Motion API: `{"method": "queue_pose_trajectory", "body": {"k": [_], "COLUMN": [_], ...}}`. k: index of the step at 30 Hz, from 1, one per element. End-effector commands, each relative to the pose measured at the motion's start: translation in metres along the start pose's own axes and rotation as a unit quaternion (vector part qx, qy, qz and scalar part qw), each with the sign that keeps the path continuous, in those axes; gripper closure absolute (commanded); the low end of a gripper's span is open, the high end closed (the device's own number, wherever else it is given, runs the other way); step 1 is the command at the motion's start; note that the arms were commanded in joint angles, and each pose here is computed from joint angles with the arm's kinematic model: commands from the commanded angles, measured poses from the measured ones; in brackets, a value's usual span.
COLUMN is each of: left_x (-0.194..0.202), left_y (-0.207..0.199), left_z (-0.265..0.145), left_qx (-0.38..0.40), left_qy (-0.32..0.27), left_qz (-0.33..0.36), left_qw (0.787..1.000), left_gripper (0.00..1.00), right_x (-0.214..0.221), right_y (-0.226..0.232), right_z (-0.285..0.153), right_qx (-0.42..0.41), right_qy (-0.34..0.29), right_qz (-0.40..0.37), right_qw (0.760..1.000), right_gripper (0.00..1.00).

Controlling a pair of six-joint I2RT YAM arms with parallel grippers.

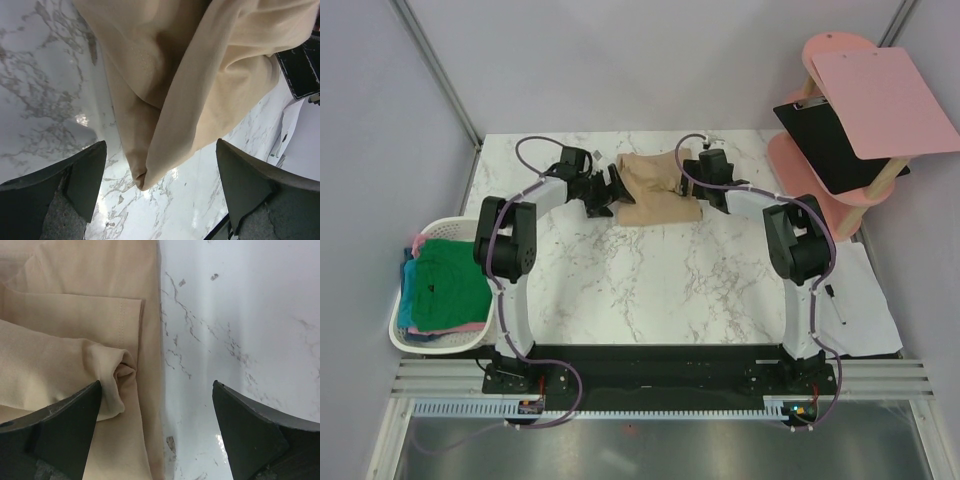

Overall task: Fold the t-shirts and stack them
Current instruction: Smooth out wrinkles on the folded tshirt

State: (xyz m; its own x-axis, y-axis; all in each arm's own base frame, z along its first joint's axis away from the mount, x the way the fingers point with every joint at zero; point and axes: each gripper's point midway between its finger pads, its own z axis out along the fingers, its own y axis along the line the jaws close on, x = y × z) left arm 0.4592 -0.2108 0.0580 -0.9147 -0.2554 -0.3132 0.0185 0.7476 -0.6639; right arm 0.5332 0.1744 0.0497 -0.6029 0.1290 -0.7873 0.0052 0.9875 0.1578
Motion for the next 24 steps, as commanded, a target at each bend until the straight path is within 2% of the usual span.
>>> {"method": "queue_pose_trajectory", "body": {"k": [1, 4, 7, 9, 10, 12, 13, 21, 24], "left_x": [-0.011, -0.009, -0.009, -0.006, -0.007, -0.004, -0.001, 0.033, 0.069], "left_y": [-0.021, -0.019, -0.016, -0.012, -0.013, -0.014, -0.011, -0.011, -0.002], "left_z": [0.004, 0.009, 0.014, 0.02, 0.022, 0.024, 0.026, 0.01, -0.003], "left_qx": [0.024, 0.016, 0.014, 0.015, 0.019, 0.025, 0.024, 0.024, 0.013], "left_qy": [-0.031, -0.029, -0.026, -0.017, -0.015, -0.007, -0.002, 0.028, 0.051], "left_qz": [0.024, 0.023, 0.019, 0.014, 0.015, 0.014, 0.012, 0.021, 0.023], "left_qw": [0.999, 0.999, 0.999, 1.0, 1.0, 1.0, 1.0, 0.999, 0.998], "left_gripper": [0.05, 0.05, 0.12, 0.24, 0.46, 0.7, 0.96, 0.98, 0.98], "right_x": [-0.025, -0.032, -0.05, -0.057, -0.063, -0.07, -0.077, -0.069, -0.059], "right_y": [-0.007, -0.007, -0.006, -0.004, -0.003, -0.001, 0.001, 0.0, -0.001], "right_z": [-0.019, -0.028, -0.043, -0.05, -0.057, -0.064, -0.071, -0.088, -0.095], "right_qx": [0.002, 0.001, -0.007, -0.012, -0.015, -0.022, -0.026, -0.037, -0.042], "right_qy": [-0.041, -0.05, -0.073, -0.082, -0.089, -0.099, -0.106, -0.09, -0.082], "right_qz": [0.023, 0.029, 0.035, 0.038, 0.04, 0.043, 0.047, 0.04, 0.037], "right_qw": [0.999, 0.998, 0.997, 0.996, 0.995, 0.994, 0.993, 0.994, 0.995], "right_gripper": [0.02, 0.02, 0.02, 0.02, 0.02, 0.02, 0.02, 0.02, 0.02]}}
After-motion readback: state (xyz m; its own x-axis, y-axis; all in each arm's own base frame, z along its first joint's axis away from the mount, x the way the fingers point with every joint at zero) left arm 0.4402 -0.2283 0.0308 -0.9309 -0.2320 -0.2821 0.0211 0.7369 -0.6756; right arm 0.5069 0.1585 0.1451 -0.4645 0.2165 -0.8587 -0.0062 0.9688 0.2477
